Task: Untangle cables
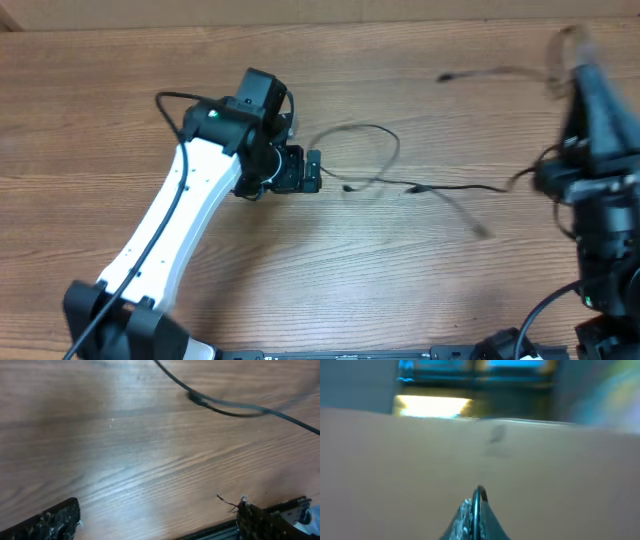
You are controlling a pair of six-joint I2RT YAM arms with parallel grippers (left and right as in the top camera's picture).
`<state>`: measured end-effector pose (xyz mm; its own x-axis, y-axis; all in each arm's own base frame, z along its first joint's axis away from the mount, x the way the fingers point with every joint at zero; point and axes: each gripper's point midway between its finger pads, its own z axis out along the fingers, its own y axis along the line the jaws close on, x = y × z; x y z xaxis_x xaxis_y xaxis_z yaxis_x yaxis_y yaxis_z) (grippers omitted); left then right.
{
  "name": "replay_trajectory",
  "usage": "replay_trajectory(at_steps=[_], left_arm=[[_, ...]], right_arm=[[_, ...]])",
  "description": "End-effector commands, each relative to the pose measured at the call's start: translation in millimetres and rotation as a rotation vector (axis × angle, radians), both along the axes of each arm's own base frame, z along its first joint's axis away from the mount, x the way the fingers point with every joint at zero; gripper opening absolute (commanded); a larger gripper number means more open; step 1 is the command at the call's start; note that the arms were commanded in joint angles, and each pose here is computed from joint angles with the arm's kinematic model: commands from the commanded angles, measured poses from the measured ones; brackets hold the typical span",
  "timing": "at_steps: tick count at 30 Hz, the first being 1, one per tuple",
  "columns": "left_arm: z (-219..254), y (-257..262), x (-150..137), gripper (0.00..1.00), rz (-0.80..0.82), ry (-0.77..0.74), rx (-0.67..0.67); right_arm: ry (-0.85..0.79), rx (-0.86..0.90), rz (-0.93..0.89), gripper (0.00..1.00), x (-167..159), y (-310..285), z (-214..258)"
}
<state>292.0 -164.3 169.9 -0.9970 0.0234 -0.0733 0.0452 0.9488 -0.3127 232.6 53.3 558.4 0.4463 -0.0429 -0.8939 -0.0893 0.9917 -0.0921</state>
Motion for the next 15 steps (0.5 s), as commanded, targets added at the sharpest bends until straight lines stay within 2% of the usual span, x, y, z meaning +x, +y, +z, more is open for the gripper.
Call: replay_trajectory(at_steps=[1, 3, 5, 8, 11, 13, 15], left_arm=[[-11, -16, -8, 1.0, 0.006, 0.097, -0.064], [-10, -24, -8, 1.0, -0.027, 0.102, -0.111], [-7, -30, -8, 1.0, -0.056, 0.091, -0.143], [-6, -29, -8, 1.0, -0.058, 0.09, -0.142], [-7, -27, -11, 1.0, -0.058, 0.102, -0.13], [-8, -26, -12, 0.99, -0.057, 0.105, -0.124], [-9, -23, -14, 1.0, -0.054, 0.114, -0.108]], right_arm=[[0.109, -0.068, -0.47, 0.04, 21, -62, -17], [0.149, -0.086, -0.477, 0.04, 28, -60, -27], [0.186, -0.151, -0.376, 0.04, 37, -37, -39], [0.225, -0.231, -0.002, 0.04, 35, 34, -60], [0.196, -0.291, 0.443, 0.04, 1, 112, -68], [0.165, -0.295, 0.503, 0.04, -8, 124, -63], [0.141, -0.271, 0.476, 0.04, -8, 121, -55]])
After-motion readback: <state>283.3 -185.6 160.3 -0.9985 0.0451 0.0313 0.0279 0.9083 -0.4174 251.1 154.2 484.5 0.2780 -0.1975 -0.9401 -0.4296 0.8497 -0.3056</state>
